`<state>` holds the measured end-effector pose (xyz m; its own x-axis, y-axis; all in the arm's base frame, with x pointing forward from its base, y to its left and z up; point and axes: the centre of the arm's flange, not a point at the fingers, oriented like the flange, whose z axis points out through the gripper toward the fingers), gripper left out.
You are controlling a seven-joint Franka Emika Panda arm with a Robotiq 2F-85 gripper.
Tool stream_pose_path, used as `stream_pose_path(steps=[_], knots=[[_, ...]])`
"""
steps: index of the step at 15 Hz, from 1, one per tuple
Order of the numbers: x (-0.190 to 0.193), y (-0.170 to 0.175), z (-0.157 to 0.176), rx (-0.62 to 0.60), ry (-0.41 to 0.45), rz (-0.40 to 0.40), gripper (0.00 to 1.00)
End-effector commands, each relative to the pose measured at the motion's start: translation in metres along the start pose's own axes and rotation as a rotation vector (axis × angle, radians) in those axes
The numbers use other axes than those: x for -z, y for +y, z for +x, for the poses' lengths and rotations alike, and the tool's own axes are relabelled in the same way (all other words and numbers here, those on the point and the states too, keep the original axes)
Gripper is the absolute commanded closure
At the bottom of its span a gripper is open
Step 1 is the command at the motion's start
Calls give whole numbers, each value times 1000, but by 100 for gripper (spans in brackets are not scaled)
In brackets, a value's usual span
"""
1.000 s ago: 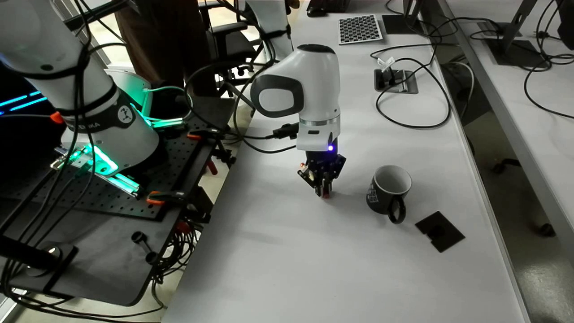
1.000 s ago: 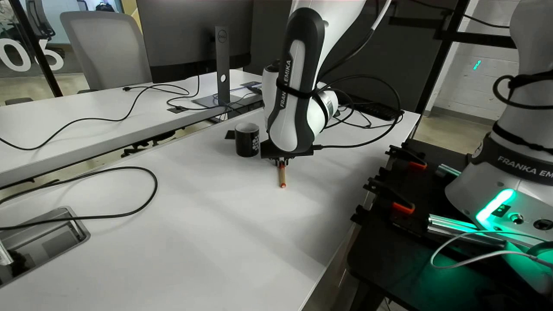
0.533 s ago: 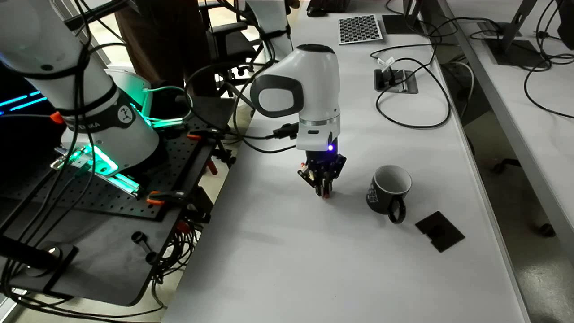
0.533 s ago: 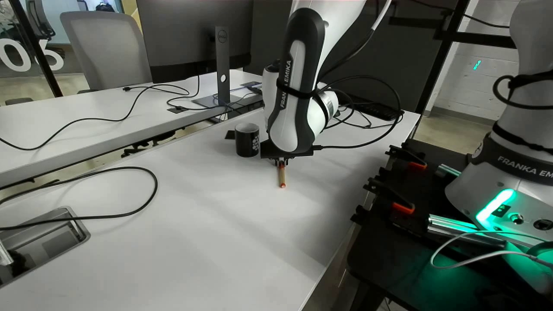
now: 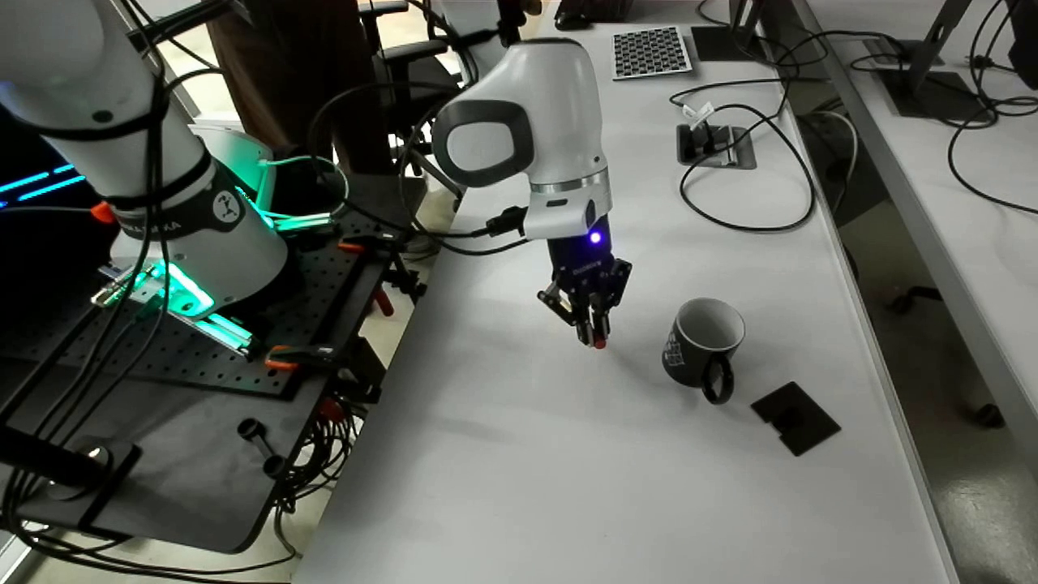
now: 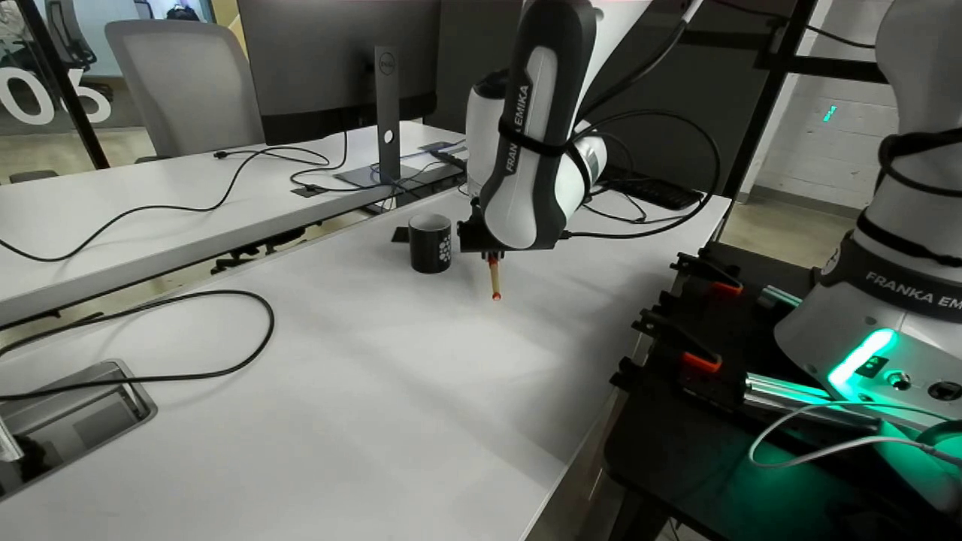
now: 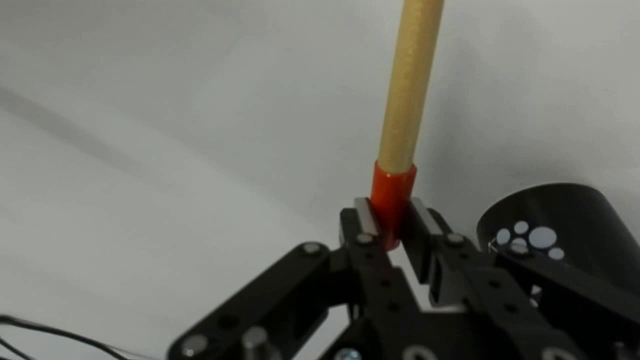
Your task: Put the marker in the mug
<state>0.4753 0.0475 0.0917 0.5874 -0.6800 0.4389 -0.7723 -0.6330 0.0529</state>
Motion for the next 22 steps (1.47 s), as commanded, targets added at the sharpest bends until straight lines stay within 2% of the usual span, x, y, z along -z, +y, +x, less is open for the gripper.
stream_pose_path(steps=[1,5,9,10,19,20,22], knots=[[42,11,2,-10,62,8,95],[61,9,4,8,119,16,95],[66,6,-1,25,131,30,95],[56,2,2,41,126,30,81],[58,2,0,43,128,30,81],[59,0,1,40,138,34,95],[65,-7,4,31,162,66,95]])
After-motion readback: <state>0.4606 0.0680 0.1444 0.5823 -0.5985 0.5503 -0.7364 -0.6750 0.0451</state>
